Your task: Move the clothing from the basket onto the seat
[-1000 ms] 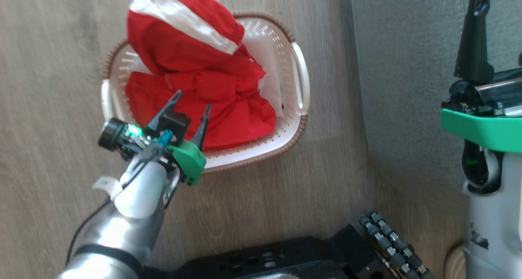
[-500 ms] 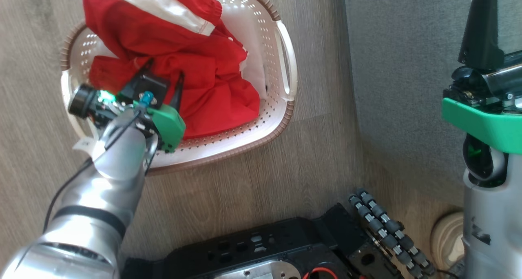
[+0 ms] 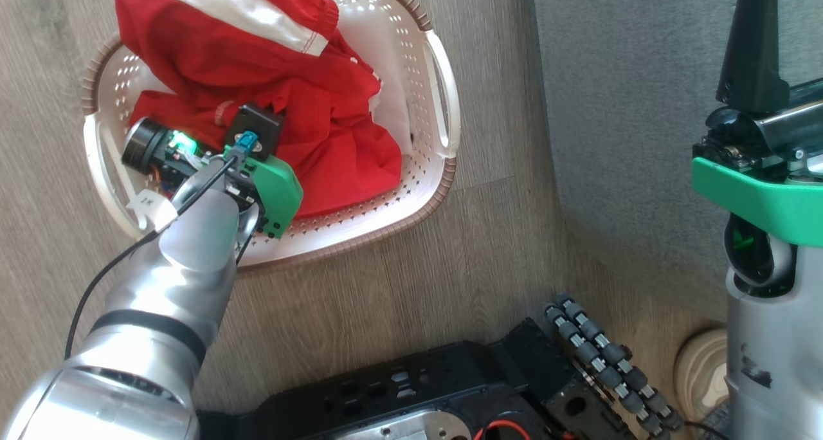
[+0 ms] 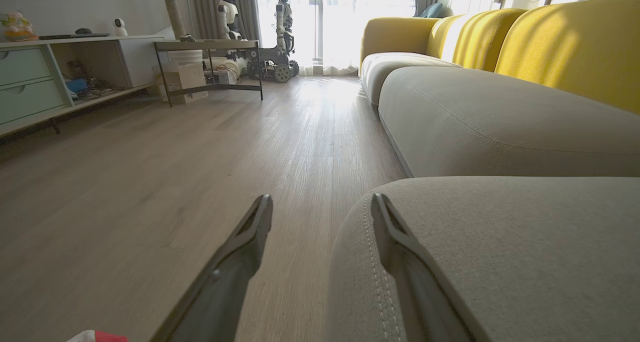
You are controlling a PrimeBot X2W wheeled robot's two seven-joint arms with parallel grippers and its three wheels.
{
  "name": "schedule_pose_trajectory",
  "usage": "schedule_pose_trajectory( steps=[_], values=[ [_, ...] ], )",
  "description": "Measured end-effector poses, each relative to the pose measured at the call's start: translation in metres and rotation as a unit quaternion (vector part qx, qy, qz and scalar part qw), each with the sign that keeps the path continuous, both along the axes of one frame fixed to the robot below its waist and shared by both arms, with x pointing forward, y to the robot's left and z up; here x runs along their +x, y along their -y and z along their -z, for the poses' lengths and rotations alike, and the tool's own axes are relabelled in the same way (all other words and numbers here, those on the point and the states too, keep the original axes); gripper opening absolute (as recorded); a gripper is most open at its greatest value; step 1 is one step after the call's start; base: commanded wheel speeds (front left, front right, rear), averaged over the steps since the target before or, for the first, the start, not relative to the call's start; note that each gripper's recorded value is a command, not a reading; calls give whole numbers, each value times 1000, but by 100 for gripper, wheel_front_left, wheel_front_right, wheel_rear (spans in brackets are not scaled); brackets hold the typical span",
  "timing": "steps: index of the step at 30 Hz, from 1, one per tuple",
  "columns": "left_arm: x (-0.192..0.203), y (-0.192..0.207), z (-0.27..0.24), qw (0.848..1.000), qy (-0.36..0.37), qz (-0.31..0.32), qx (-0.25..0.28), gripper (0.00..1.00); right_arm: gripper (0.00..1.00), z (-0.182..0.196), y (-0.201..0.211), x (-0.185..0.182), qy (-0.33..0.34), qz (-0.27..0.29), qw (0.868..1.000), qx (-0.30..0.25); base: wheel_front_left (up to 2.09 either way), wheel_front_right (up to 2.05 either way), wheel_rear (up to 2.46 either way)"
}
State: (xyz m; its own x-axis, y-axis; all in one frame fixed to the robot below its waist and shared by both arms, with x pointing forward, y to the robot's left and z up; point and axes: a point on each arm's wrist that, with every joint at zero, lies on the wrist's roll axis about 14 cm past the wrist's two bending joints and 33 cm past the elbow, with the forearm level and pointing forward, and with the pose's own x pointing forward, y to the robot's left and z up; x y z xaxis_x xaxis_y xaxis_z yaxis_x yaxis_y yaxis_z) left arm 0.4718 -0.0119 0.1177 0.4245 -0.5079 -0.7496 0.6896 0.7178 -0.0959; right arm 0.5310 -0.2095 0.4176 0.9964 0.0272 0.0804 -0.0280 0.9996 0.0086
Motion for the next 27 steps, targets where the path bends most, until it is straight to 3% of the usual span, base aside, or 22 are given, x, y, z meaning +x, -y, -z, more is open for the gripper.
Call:
schedule_pose_trajectory(
  steps=[8, 15, 27],
  values=[
    [3, 2, -21, 1000, 11, 4, -10, 0, 100, -15, -1, -1, 12, 0, 1000, 8, 0, 0, 0],
    [-15, 8, -62, 999, 23, 3, -49, 0, 100, -44, -6, -7, 34, -4, 999, 23, 0, 0, 0],
    [-24, 16, -193, 984, 120, -24, -129, 0, 100, -81, -17, -59, 28, -9, 999, 32, 0, 0, 0]
  ],
)
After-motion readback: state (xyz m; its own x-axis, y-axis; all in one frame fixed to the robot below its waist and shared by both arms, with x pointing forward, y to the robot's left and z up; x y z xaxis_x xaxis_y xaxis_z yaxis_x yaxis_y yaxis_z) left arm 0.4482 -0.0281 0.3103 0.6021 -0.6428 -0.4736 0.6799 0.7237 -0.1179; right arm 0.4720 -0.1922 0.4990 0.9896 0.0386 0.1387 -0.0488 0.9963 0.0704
